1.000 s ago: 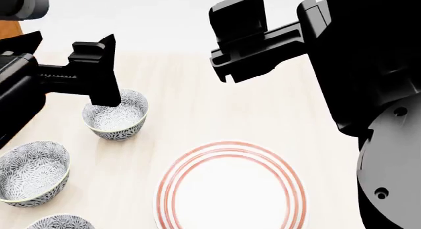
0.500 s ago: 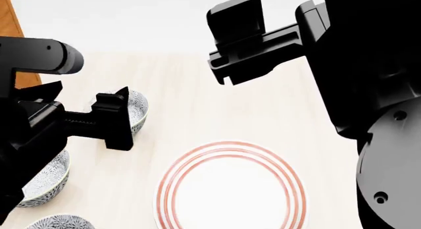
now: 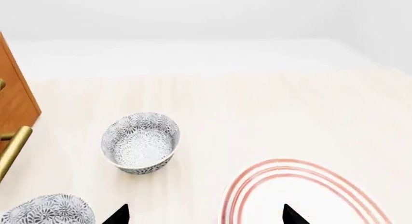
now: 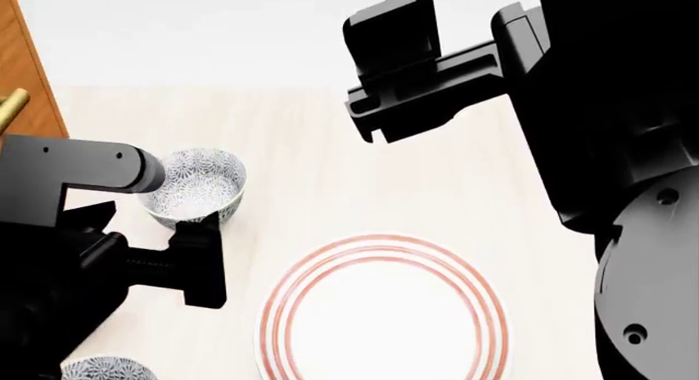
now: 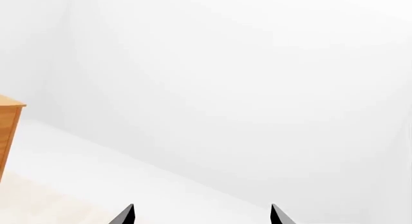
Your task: Put the bowl at the front on the plate.
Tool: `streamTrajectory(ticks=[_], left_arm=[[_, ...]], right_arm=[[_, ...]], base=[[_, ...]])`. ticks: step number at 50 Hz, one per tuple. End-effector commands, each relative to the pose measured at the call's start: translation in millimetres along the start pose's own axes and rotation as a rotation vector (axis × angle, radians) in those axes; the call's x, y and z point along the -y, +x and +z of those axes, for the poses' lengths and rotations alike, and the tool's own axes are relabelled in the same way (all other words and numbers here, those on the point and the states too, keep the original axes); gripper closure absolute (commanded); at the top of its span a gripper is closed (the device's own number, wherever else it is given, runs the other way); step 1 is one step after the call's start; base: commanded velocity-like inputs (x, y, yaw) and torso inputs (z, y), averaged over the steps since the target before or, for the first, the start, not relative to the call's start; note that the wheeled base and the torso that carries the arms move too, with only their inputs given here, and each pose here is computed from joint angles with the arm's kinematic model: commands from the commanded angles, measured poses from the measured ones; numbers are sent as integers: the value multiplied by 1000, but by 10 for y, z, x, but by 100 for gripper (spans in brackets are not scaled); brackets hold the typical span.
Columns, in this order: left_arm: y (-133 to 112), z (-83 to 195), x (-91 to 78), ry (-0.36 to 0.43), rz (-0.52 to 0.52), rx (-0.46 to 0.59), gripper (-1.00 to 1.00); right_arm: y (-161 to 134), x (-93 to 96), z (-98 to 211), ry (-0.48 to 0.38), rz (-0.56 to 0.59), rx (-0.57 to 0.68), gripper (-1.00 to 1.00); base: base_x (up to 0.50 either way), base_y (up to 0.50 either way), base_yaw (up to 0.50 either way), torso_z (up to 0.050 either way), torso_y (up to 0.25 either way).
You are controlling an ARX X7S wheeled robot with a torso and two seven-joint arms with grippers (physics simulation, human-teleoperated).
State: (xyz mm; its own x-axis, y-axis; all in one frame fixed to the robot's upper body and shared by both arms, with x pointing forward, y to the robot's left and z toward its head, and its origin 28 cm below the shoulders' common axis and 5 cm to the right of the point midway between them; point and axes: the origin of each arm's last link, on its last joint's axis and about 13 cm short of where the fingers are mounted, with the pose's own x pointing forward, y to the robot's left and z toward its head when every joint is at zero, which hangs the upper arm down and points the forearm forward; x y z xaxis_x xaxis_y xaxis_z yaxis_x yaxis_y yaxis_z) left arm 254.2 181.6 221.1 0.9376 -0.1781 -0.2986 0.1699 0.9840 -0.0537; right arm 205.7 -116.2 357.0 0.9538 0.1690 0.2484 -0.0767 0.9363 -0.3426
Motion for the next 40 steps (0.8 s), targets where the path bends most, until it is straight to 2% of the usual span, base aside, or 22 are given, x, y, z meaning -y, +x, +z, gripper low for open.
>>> streamTrajectory(ticks=[1, 23, 40], left_arm=[[39, -174, -16, 19, 17, -58, -100], [33, -505, -9, 80, 32, -187, -100], [26, -649, -30, 111, 50, -241, -100]], right_arm=[[-7, -3, -11, -1, -1, -1, -100], [-45, -5, -44, 3, -6, -2, -100], [-47, -12, -56, 6, -4, 0, -100]], base=[[0, 0, 0, 0, 0], [0, 0, 0, 0, 0], [0, 0, 0, 0, 0]])
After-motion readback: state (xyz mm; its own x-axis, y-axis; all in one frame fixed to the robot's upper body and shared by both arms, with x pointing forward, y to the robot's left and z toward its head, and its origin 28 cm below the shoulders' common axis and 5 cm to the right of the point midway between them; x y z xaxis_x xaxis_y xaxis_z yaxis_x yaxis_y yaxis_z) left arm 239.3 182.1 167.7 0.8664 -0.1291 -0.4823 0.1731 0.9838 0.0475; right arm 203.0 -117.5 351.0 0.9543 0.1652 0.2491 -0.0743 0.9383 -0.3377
